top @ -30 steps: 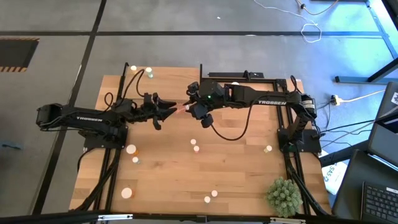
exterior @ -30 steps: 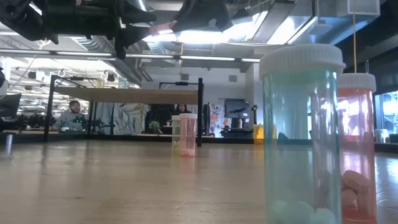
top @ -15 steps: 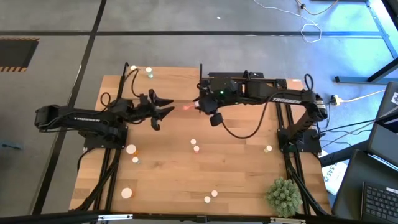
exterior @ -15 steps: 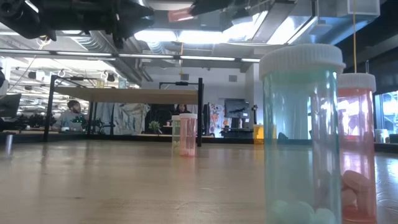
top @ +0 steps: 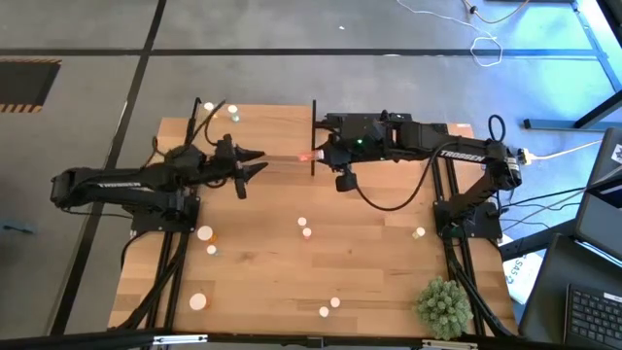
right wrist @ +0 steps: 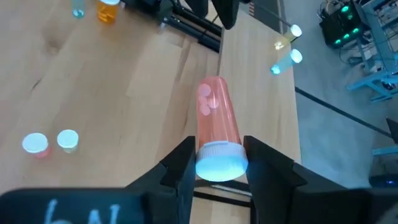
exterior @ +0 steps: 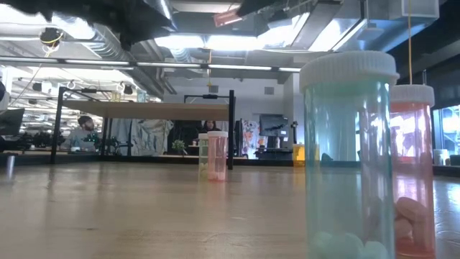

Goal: Pick and place medicine bottles onto shelf by color
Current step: Put the top right small red pill bottle on the shelf

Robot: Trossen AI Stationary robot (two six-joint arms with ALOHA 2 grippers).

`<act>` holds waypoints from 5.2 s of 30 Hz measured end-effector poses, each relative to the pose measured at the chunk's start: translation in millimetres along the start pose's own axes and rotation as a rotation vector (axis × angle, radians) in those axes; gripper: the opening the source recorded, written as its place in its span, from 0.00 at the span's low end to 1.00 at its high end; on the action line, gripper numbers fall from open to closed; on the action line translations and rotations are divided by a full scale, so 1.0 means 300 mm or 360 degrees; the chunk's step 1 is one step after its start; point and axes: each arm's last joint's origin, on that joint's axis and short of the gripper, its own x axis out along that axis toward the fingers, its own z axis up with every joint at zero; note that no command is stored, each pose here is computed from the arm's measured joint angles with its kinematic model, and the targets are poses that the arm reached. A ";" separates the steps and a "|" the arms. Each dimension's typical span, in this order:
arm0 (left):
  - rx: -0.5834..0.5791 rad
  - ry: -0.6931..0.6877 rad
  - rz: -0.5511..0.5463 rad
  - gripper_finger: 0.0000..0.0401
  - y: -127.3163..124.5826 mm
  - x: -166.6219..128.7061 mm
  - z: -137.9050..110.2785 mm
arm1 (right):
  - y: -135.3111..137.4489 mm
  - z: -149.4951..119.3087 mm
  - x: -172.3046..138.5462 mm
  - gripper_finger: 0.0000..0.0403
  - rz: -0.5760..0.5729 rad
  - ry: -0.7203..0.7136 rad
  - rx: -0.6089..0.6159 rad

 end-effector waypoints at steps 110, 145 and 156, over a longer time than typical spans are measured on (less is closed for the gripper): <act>0.0368 0.0836 -0.0303 0.38 0.247 0.401 0.007 | -0.203 -0.086 0.434 0.31 0.0236 0.0629 0.0899; 0.0403 0.0736 -0.0342 0.38 0.261 0.485 -0.045 | -0.206 -0.082 0.433 0.31 0.0228 0.0609 0.0905; 0.0411 0.0713 -0.0342 0.30 0.261 0.487 -0.041 | -0.207 -0.083 0.433 0.31 0.0227 0.0610 0.0902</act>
